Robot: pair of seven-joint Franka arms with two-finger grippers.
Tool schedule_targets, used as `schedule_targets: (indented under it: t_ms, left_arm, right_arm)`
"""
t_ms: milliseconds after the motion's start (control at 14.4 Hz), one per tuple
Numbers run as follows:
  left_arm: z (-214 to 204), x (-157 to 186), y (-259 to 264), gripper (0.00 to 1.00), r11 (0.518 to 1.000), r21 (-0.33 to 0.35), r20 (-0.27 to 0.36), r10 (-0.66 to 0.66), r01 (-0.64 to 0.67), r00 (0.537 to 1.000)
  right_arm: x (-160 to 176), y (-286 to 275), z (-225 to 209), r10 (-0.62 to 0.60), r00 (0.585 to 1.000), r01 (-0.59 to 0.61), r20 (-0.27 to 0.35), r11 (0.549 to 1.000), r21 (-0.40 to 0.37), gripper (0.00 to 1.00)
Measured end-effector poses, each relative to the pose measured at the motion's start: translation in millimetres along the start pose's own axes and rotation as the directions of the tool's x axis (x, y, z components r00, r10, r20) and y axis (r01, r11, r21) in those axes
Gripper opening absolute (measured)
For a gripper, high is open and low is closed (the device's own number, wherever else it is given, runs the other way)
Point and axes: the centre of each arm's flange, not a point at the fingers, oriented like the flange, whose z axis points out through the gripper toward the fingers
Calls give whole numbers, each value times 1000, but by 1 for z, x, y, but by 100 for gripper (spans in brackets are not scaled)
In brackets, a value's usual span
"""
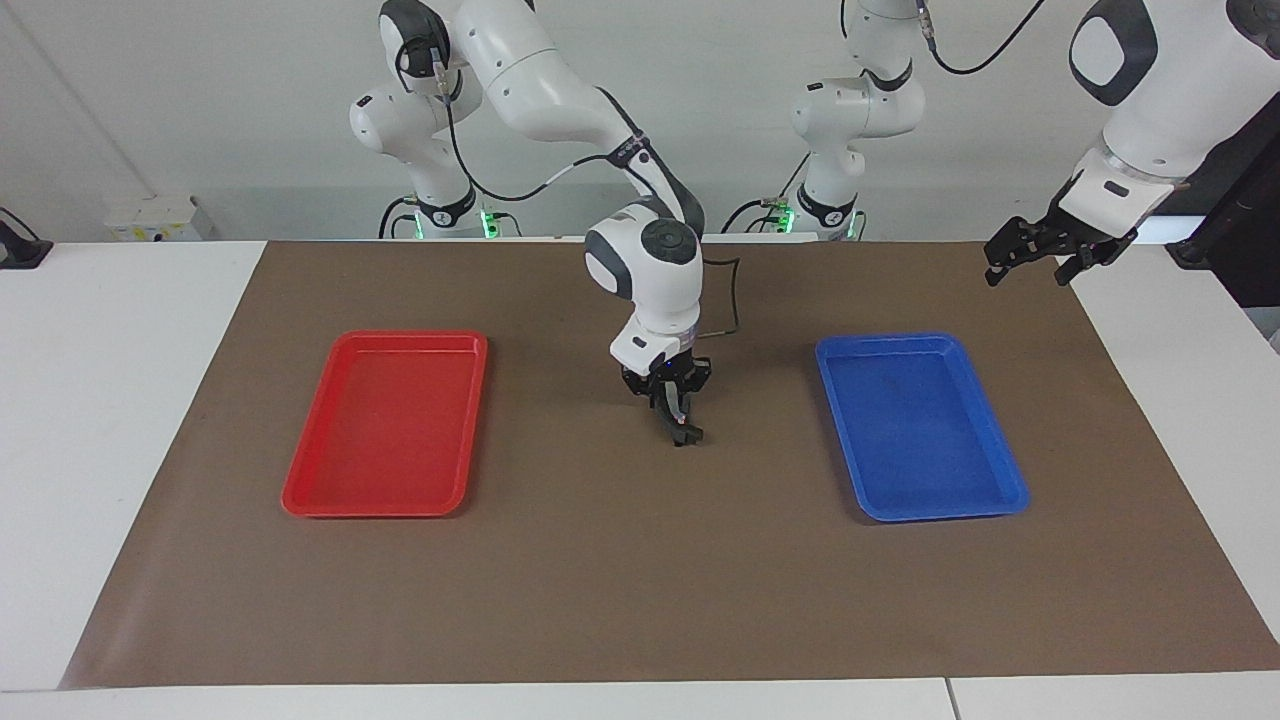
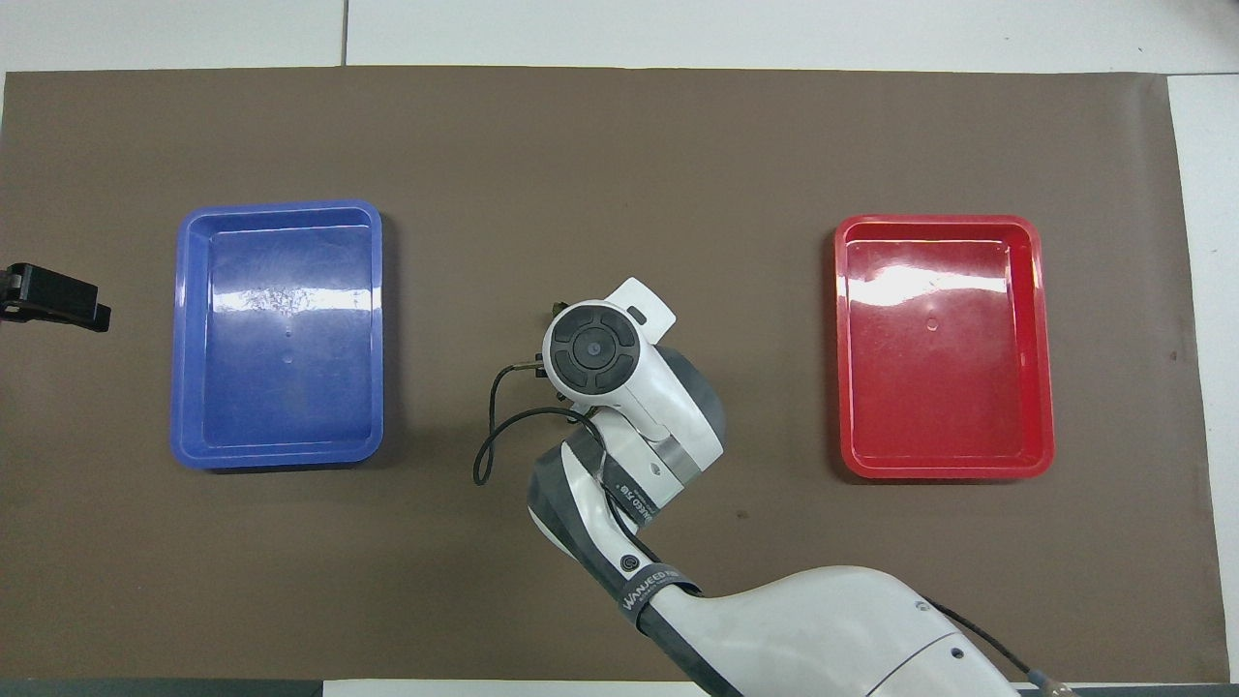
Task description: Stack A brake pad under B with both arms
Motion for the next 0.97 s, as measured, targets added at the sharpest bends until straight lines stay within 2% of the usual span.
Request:
schedule_targets:
  t_ms: [69,139,417,486,972]
  left_arm:
    - [0,0,0,100,1000,0,0,0,0,1000]
    - [0,0,0,100,1000,0,0,0,0,1000]
    - [0,0,0,100,1000,0,0,0,0,1000]
    - [0,0,0,100,1000,0,0,0,0,1000]
    - [0,0,0,100,1000,0,0,0,0,1000]
  right_arm:
    - [0,0,0,0,1000,0,0,1000,0,44]
    - [0,0,1,-1,1000,1,0,1000,0,51]
    - [-1,-2,8,-4,1000,4,-3,1000,2,93]
    - [-1,-2,8,-5,1000,5,-3,1000,2,100]
    - [6,-1,1,2,1000,-2,-26,1000,17,100]
